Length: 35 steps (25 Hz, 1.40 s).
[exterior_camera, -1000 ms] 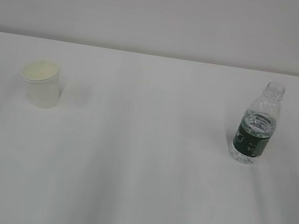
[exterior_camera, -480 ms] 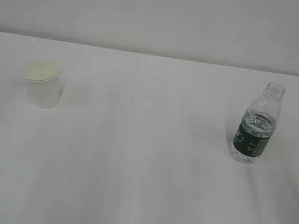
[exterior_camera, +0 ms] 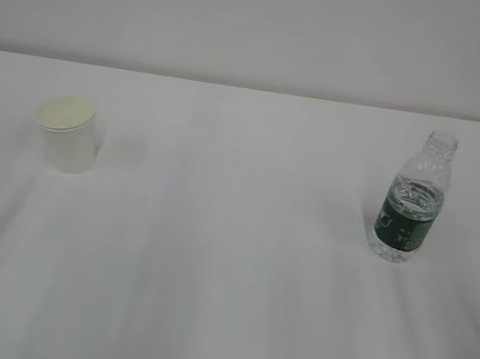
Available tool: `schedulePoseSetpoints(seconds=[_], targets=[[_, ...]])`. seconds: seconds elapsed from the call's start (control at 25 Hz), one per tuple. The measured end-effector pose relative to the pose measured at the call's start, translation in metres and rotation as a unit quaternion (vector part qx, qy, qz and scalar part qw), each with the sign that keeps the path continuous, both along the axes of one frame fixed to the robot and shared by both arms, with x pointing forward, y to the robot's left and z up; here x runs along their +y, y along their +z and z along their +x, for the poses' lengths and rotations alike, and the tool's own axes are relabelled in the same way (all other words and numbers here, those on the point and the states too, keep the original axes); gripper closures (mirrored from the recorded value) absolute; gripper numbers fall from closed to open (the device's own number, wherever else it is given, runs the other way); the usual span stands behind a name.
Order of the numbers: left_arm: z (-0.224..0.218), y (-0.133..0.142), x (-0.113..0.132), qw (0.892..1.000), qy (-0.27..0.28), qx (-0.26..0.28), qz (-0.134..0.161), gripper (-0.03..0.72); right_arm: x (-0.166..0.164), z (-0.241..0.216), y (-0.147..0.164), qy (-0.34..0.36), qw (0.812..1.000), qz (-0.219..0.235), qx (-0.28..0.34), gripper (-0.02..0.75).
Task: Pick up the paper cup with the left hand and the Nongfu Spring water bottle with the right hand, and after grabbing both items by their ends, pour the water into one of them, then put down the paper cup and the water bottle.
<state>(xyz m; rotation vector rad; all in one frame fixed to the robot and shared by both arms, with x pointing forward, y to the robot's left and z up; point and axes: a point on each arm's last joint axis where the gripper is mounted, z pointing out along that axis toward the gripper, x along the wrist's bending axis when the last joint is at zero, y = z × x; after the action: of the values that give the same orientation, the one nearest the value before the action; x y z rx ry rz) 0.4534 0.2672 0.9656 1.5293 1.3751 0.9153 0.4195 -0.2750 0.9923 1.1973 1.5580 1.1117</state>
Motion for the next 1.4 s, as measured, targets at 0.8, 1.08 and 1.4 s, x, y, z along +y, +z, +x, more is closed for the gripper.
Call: schedulePoseSetpoints(seconds=[0.8,1.08,1.4], targets=[[-0.056,-0.031,-0.007,0.993,-0.079,-0.092,-0.004,0.113,0.007,-0.017,-0.055,0.052,0.999,0.003,0.014,0.148],[-0.057,-0.030,-0.010,0.991,-0.093,-0.094,-0.004,0.118,0.010,-0.024,-0.062,0.070,0.997,0.018,-0.013,0.148],[-0.057,-0.029,-0.011,0.990,-0.099,-0.100,-0.005,0.118,0.012,-0.020,-0.075,0.072,0.997,0.024,0.015,0.148]])
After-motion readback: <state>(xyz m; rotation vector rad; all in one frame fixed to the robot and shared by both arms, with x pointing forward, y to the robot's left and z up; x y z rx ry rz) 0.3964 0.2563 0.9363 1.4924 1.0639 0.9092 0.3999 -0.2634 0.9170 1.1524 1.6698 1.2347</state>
